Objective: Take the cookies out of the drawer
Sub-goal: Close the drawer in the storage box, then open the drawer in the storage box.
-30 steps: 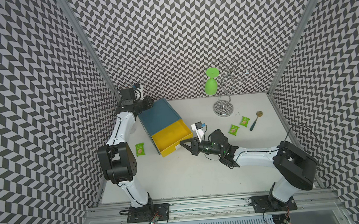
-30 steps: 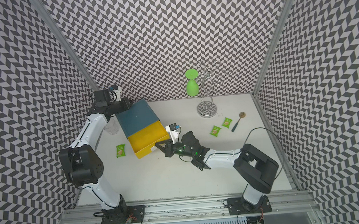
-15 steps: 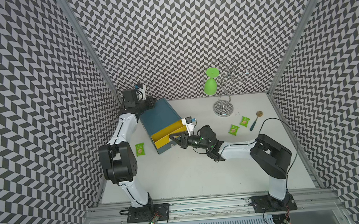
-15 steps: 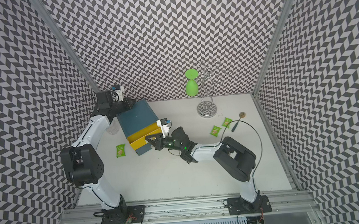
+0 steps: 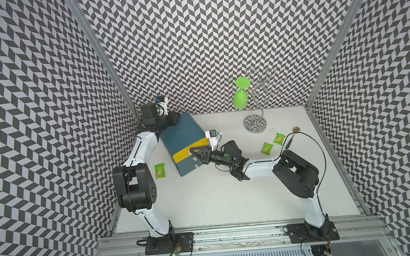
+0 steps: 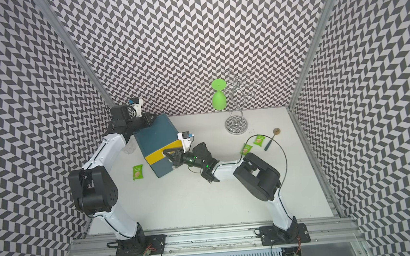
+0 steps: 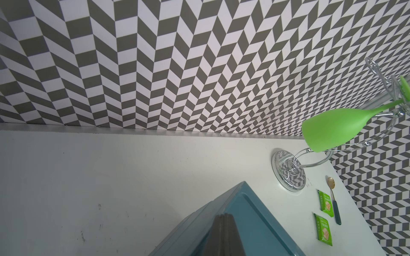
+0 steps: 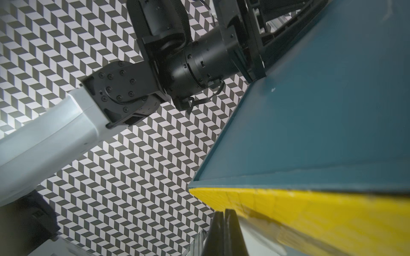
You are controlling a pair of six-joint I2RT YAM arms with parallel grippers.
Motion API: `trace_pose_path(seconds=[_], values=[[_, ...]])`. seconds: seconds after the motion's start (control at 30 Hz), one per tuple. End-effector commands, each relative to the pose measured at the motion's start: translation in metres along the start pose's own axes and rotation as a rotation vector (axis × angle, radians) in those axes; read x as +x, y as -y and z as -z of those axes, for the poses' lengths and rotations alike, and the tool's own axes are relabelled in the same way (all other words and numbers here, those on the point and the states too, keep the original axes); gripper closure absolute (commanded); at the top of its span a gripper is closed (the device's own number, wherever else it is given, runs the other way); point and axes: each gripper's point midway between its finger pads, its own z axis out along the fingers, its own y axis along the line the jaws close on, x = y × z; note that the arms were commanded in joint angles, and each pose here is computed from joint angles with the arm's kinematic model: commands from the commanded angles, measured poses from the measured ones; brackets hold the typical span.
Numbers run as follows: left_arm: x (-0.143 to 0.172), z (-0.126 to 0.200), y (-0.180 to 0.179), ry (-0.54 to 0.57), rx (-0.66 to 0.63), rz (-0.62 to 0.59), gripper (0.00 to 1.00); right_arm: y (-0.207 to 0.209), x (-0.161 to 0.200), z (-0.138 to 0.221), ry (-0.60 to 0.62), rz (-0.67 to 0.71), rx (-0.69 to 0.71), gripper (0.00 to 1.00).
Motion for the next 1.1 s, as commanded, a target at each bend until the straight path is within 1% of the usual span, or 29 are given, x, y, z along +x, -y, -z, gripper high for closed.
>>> trace_pose_path(seconds=[0.0, 0.07, 0.17, 0.27, 0.33, 0.37, 0.43, 0.57, 0.63, 0.7, 0.87, 1.07], values=[[0.07, -0.013, -0.012, -0.198, -0.012, 0.131, 1.0, 0.03, 0.011, 0.002, -0.001, -0.041, 0.077, 1.0], [0.07, -0.013, -0.013, -0.197, -0.016, 0.132, 1.0, 0.026, 0.01, 0.007, 0.003, -0.038, 0.071, 1.0], [0.068, -0.011, -0.015, -0.193, -0.027, 0.134, 1.0, 0.014, 0.009, 0.018, -0.006, -0.018, 0.056, 0.82], [0.065, -0.008, -0.021, -0.183, -0.041, 0.147, 1.0, -0.002, 0.014, 0.041, -0.004, -0.051, 0.009, 0.7], [0.062, -0.006, -0.023, -0.178, -0.042, 0.147, 1.0, -0.006, 0.021, 0.055, -0.013, -0.103, -0.012, 0.6], [0.061, -0.005, -0.023, -0.175, -0.043, 0.148, 1.0, -0.007, 0.026, 0.061, -0.02, -0.128, -0.03, 0.53], [0.06, -0.004, -0.022, -0.17, -0.039, 0.148, 1.0, -0.008, 0.032, 0.068, -0.03, -0.2, -0.078, 0.45], [0.06, -0.005, -0.021, -0.169, -0.027, 0.152, 1.0, -0.007, 0.031, 0.077, 0.005, -0.382, -0.226, 0.35], [0.062, -0.006, -0.021, -0.173, -0.03, 0.153, 1.0, -0.003, 0.03, 0.076, 0.014, -0.451, -0.281, 0.32], [0.063, -0.006, -0.022, -0.175, -0.031, 0.156, 1.0, 0.001, 0.032, 0.073, 0.012, -0.486, -0.296, 0.32], [0.06, -0.006, -0.022, -0.17, -0.033, 0.152, 1.0, 0.013, 0.037, 0.062, -0.007, -0.489, -0.243, 0.35], [0.063, -0.006, -0.023, -0.174, -0.04, 0.157, 1.0, 0.026, 0.042, 0.052, -0.006, -0.533, -0.229, 0.42]])
